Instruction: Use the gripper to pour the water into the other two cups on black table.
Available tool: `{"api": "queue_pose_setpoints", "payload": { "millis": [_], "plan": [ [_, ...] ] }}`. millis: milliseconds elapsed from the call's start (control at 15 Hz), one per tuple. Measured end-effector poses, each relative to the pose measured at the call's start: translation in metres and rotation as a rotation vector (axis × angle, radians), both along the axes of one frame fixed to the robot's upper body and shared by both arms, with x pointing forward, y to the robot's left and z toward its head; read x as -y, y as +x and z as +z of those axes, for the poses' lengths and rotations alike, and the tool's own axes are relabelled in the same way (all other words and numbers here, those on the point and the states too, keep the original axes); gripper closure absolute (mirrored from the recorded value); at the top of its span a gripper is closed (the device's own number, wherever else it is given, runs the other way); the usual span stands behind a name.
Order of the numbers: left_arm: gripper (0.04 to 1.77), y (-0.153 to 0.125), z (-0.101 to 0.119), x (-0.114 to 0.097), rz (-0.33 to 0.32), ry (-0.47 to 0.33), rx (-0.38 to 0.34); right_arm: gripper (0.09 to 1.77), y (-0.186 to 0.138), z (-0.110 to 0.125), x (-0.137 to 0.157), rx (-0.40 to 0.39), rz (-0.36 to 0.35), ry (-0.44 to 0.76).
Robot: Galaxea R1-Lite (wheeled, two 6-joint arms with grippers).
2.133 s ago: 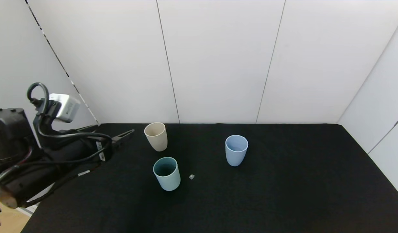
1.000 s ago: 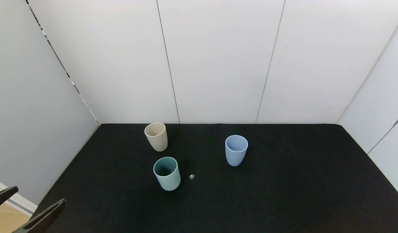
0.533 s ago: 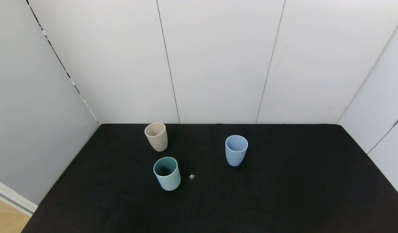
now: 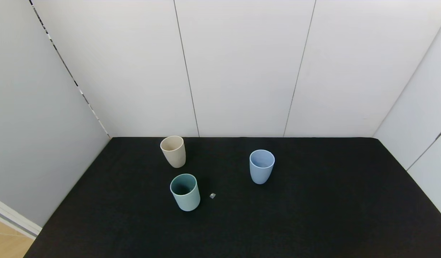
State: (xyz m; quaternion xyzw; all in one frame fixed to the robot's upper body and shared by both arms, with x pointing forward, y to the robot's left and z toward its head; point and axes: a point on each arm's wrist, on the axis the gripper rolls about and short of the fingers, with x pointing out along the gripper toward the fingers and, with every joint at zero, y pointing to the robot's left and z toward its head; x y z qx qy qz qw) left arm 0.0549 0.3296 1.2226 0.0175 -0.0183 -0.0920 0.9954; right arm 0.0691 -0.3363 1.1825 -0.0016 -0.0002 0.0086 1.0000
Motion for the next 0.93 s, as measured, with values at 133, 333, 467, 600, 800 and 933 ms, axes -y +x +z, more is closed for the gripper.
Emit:
{"api": "queue_pose_setpoints", "payload": {
  "millis": [133,333,467,600,800,933],
  "plan": [
    [0.09,0.000,-0.006,0.000,0.011,0.004,0.019,0.15,0.000,0.000,0.000,0.000,0.000,0.000],
    [0.09,0.006,-0.018,-0.001,0.050,0.023,0.040,0.15,0.000,0.000,0.000,0.000,0.000,0.000],
    [0.09,0.010,-0.025,-0.002,0.076,0.044,0.036,0.15,0.000,0.000,0.000,0.000,0.000,0.001],
    [0.09,0.011,-0.029,-0.002,0.094,0.060,0.027,0.15,0.000,0.000,0.000,0.000,0.000,0.001],
    [0.09,0.014,-0.039,-0.003,0.141,0.127,-0.018,0.15,0.000,0.000,0.000,0.000,0.000,0.000],
    [0.09,0.014,-0.041,-0.003,0.145,0.097,-0.029,0.15,0.000,0.000,0.000,0.000,0.000,0.000]
  ]
}}
